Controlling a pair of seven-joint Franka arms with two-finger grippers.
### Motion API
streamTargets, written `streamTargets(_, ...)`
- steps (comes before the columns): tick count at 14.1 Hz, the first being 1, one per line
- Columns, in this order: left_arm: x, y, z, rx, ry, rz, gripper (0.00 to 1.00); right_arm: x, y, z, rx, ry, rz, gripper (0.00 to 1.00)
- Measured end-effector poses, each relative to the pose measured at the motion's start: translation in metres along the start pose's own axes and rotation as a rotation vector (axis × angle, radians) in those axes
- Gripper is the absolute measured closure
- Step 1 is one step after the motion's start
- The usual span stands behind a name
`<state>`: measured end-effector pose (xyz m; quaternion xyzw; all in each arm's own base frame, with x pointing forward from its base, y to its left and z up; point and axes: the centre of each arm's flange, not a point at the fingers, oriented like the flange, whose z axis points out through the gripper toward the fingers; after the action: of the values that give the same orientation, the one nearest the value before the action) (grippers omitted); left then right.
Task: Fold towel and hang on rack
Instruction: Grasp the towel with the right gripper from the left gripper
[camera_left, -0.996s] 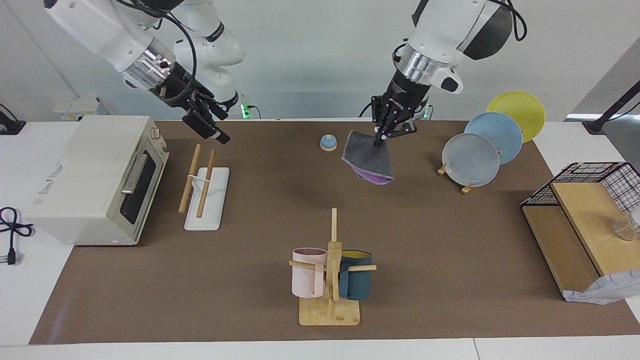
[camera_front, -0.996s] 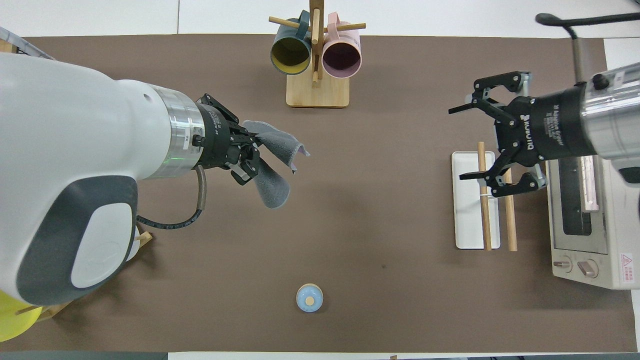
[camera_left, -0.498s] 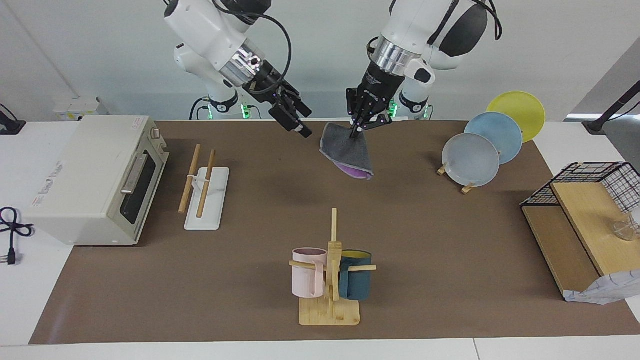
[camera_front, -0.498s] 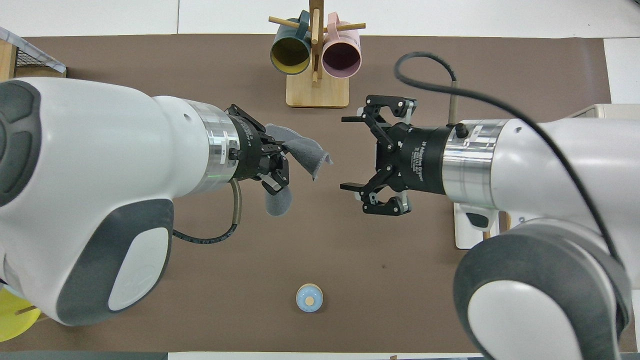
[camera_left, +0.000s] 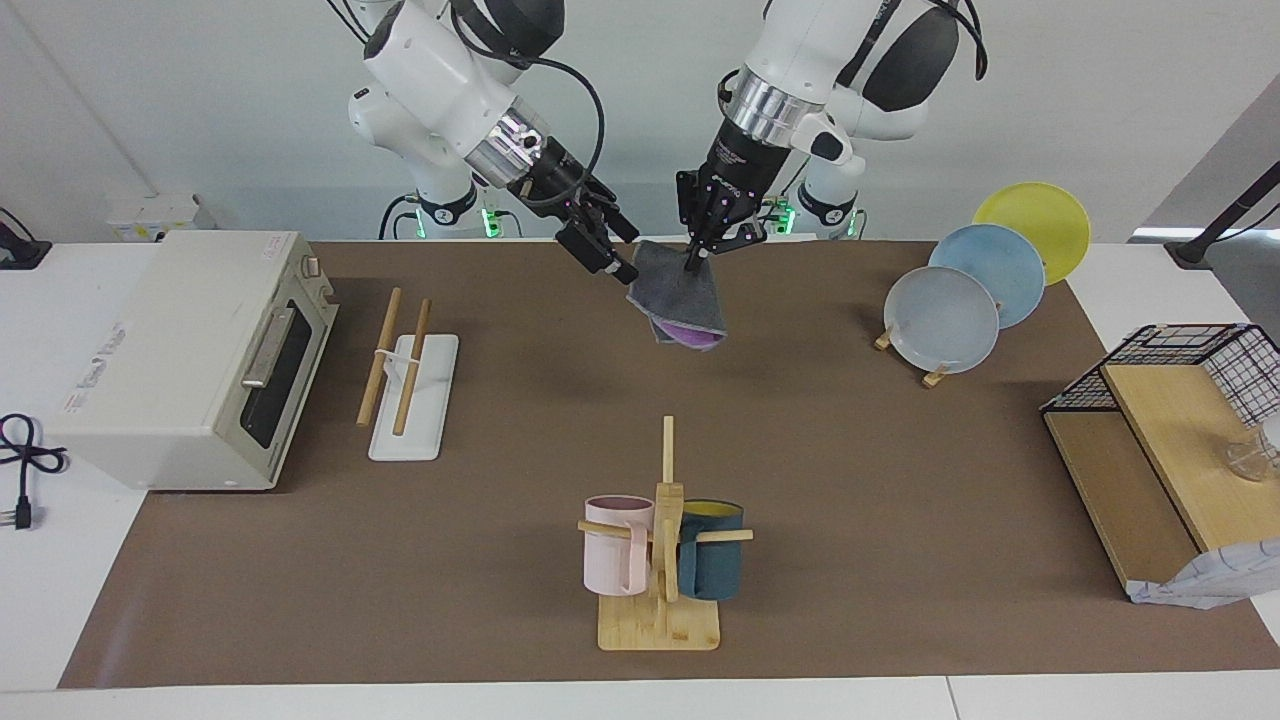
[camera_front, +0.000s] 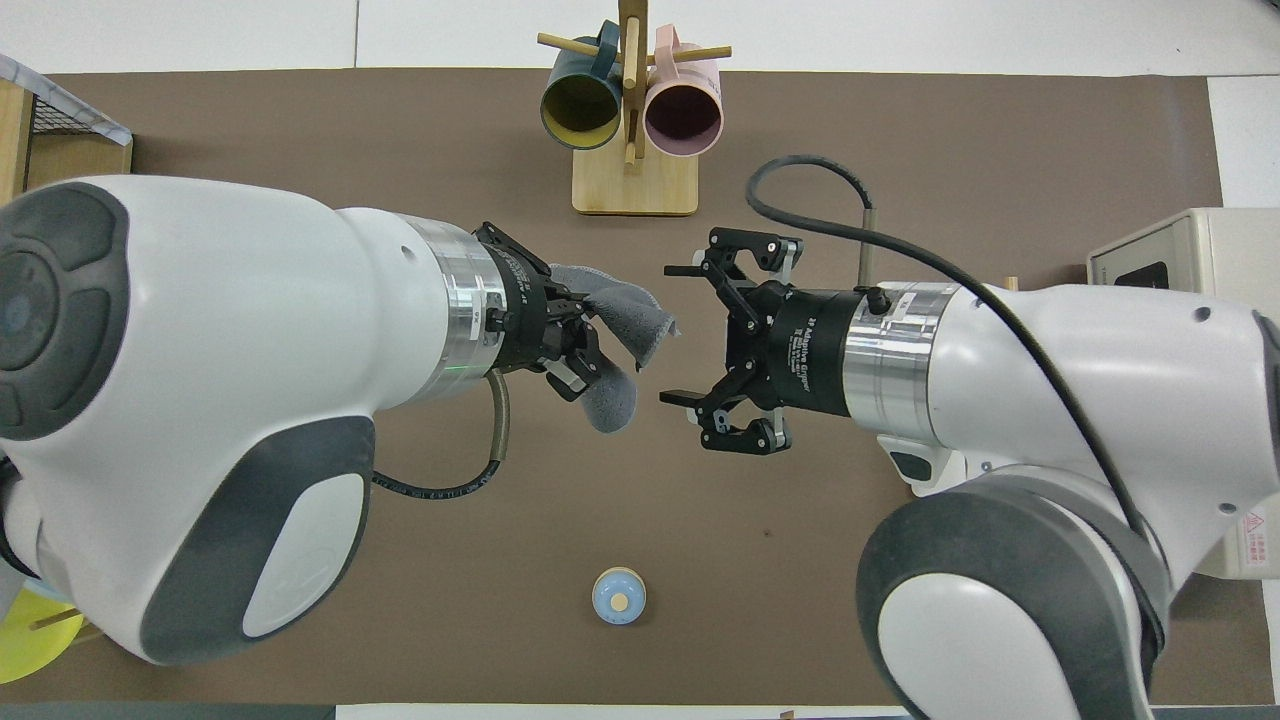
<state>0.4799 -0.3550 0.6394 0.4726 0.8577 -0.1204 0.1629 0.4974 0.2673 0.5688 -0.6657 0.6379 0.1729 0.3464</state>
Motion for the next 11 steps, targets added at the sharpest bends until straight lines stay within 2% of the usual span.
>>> streamTargets(6,-0.004,-0.01,0.003,-0.011,0.004,0.017,0.98,-0.001,0.003,0.016,0.047,0.01,-0.034,0.0)
streamTargets(7,-0.004,-0.01,0.003,-0.011,0.004,0.018,0.98,-0.001,0.003,0.02,0.053,0.013,-0.047,0.05)
streamTargets(8,-0.004,-0.01,0.003,-0.011,0.004,0.018,0.98,-0.001,0.003,0.024,0.054,0.016,-0.06,0.05)
streamTargets(9,-0.004,-0.01,0.003,-0.012,0.003,0.017,0.98,0.0,0.003,0.026,0.053,0.018,-0.075,0.1)
streamTargets(11,-0.004,-0.01,0.003,-0.012,0.003,0.017,0.98,0.0,0.001,0.027,0.056,0.009,-0.098,0.31)
